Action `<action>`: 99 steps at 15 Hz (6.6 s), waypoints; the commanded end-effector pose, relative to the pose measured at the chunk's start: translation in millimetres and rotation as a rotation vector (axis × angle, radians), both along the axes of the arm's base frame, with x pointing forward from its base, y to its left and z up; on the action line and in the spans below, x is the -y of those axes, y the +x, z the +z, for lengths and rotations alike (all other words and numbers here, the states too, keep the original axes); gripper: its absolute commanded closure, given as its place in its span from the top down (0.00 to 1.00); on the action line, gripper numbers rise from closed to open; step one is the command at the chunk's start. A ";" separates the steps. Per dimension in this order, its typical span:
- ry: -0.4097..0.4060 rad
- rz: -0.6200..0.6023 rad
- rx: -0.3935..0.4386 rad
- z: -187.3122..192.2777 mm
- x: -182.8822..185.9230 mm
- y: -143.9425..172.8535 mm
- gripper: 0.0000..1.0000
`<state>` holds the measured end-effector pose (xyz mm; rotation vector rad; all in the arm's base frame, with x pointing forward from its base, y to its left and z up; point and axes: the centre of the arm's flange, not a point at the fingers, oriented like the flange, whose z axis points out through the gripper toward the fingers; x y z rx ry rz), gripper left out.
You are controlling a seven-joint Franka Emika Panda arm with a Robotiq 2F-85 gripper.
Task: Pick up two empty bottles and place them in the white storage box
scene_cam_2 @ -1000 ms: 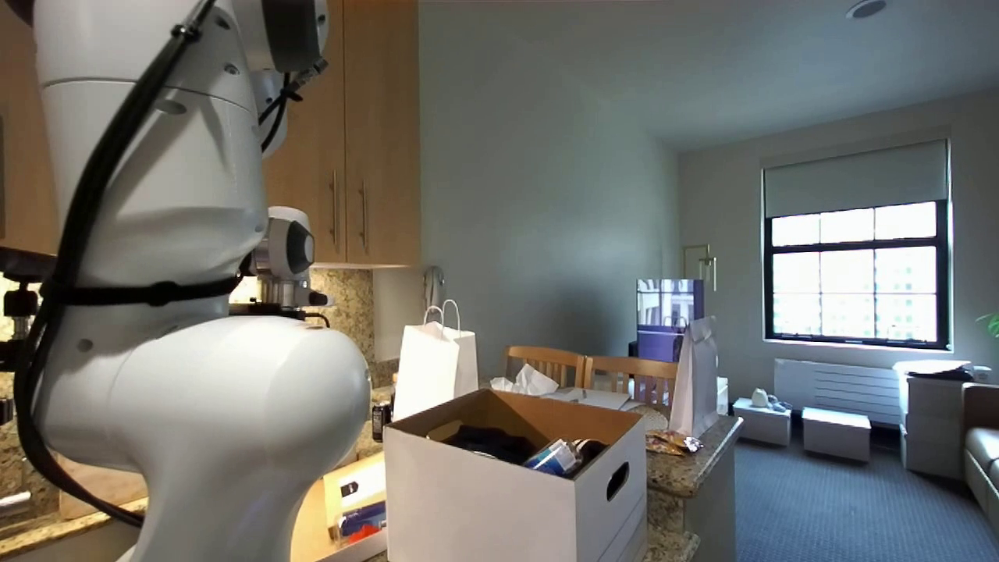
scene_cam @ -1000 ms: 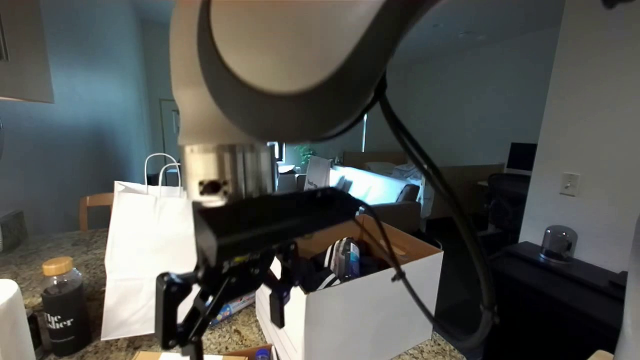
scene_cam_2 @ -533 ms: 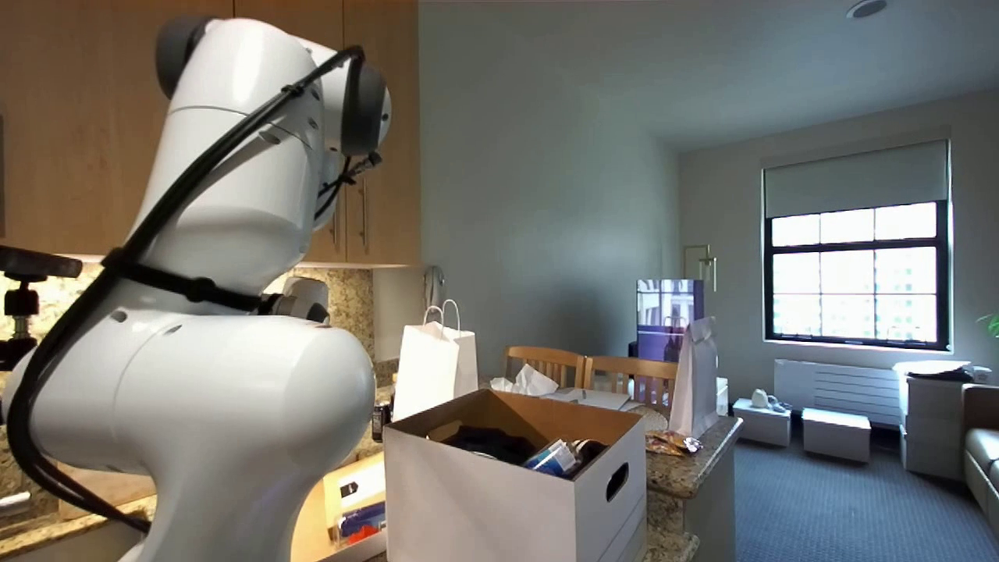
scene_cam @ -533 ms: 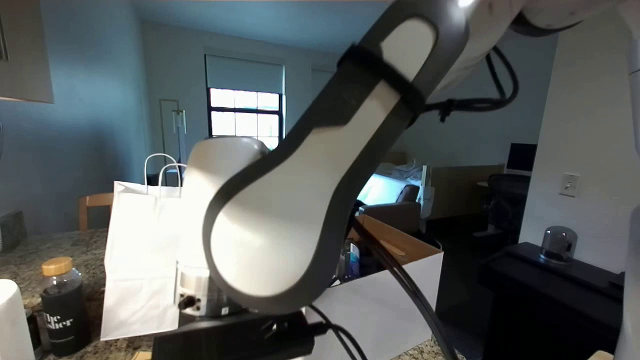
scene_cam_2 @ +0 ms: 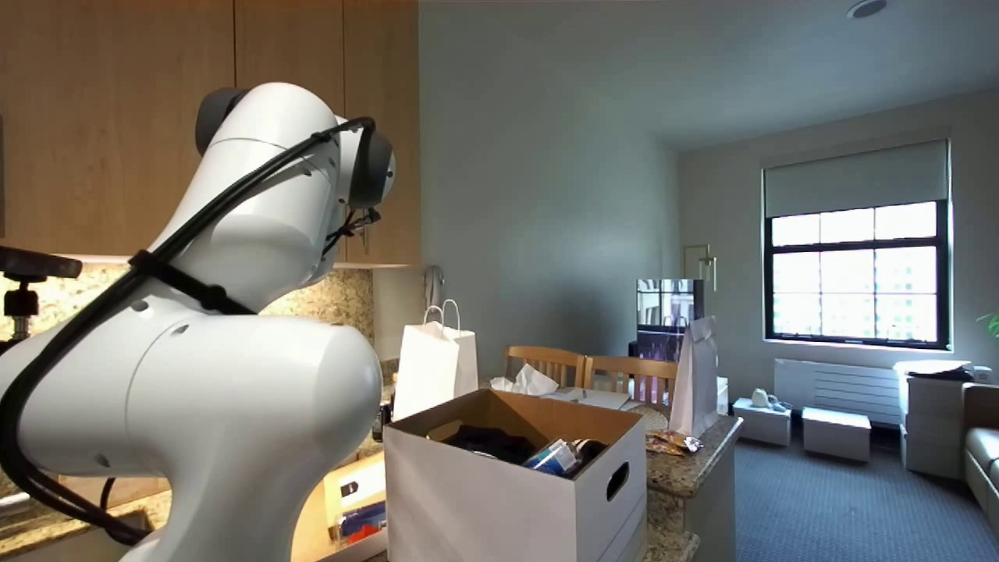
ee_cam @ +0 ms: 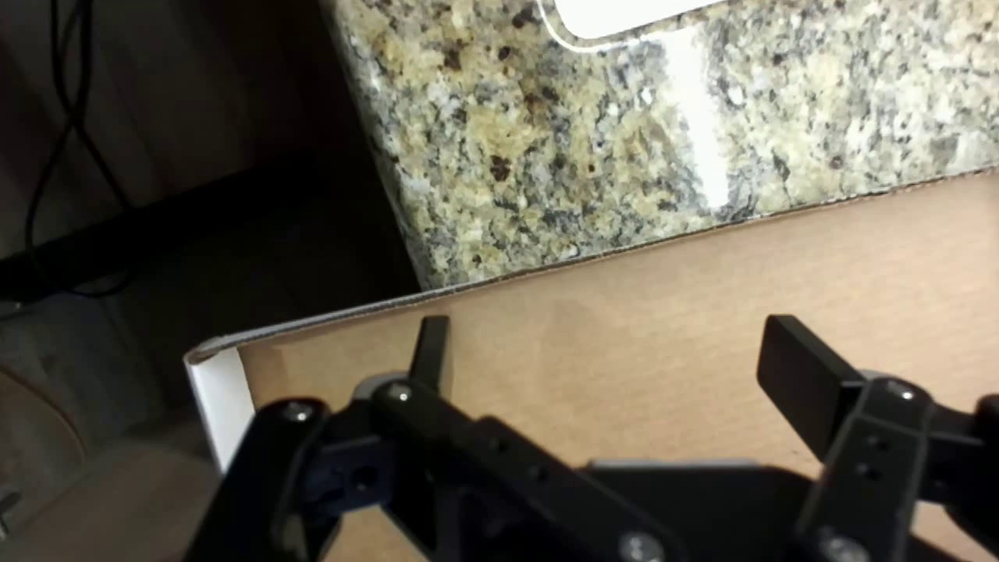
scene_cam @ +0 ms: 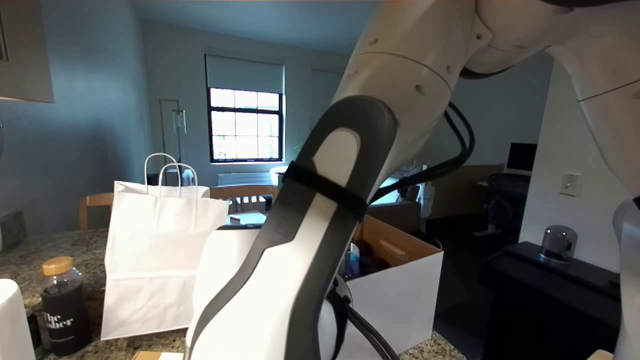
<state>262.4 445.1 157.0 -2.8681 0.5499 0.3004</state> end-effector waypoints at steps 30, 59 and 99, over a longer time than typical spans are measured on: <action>-0.372 -0.054 0.361 -18.8 30.7 57.6 1.00; -0.396 -0.050 0.416 -19.8 16.6 41.3 0.35; -0.194 -0.209 0.604 339.6 179.9 33.3 1.00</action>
